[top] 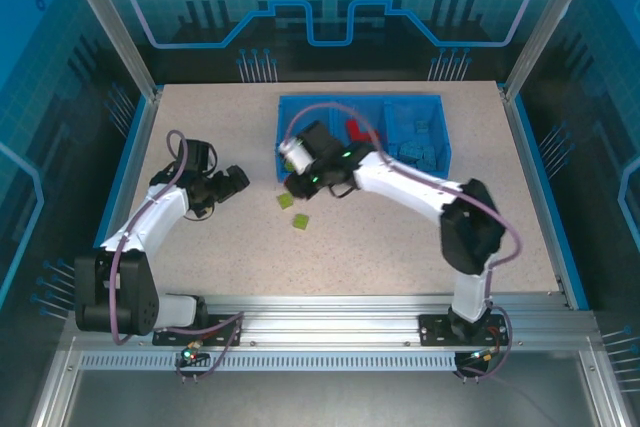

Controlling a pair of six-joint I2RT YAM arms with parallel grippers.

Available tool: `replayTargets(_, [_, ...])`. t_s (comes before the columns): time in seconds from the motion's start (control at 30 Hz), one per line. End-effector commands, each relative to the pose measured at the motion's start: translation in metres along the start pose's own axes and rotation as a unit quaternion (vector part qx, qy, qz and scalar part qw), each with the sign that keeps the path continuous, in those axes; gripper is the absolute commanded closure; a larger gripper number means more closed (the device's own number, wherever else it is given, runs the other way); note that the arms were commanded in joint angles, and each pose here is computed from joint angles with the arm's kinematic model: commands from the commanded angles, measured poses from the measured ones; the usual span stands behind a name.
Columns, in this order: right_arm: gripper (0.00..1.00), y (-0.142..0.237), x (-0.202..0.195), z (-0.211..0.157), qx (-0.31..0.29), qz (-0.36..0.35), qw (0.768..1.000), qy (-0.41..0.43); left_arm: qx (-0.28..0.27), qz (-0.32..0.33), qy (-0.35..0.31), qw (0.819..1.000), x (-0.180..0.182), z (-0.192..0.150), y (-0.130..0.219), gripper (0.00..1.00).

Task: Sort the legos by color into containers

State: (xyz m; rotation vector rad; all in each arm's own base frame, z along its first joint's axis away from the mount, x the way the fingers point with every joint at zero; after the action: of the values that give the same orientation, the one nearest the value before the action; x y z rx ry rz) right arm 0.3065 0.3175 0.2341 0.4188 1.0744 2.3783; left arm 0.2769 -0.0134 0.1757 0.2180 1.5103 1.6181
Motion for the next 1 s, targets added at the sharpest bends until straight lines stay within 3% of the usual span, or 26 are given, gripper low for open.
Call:
replayTargets(0.0, [0.76,0.035,-0.050,0.001,-0.059,-0.039,0.994,-0.084,0.018,0.012,-0.049,0.999,0.002,-0.018,-0.001,0.01])
replayTargets(0.23, [0.77,0.048,-0.135,-0.038,0.041,-0.163,0.959,-0.228,0.036,0.022,-0.130,0.991,-0.018,-0.059,-0.010,0.01])
replayTargets(0.53, [0.74,0.014,-0.167,-0.059,0.152,-0.197,0.923,-0.294,0.069,0.020,-0.204,0.976,-0.042,-0.109,-0.020,0.01])
replayTargets(0.8, [0.59,0.004,-0.170,-0.066,0.174,-0.202,0.913,-0.309,0.097,0.025,-0.271,0.957,-0.065,-0.145,-0.034,0.01])
replayTargets(0.97, [0.41,0.014,-0.164,-0.059,0.158,-0.190,0.919,-0.307,0.111,0.033,-0.300,0.947,-0.076,-0.158,-0.046,0.04])
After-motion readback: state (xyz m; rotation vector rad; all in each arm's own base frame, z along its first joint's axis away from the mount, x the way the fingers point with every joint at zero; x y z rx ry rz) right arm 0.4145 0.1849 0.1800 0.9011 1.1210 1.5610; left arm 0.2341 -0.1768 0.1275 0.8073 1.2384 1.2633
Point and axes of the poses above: each hand's point on the last joint's axis, 136 mm out from that joint toward the fingers, its own y axis back along the fingers, its own x axis along the line the jaws close on, z = x × y, the point moved 9 cm from there along y, back along the fingers, and after that the axes turned 11 degrees about y, right-handed, at the moved point
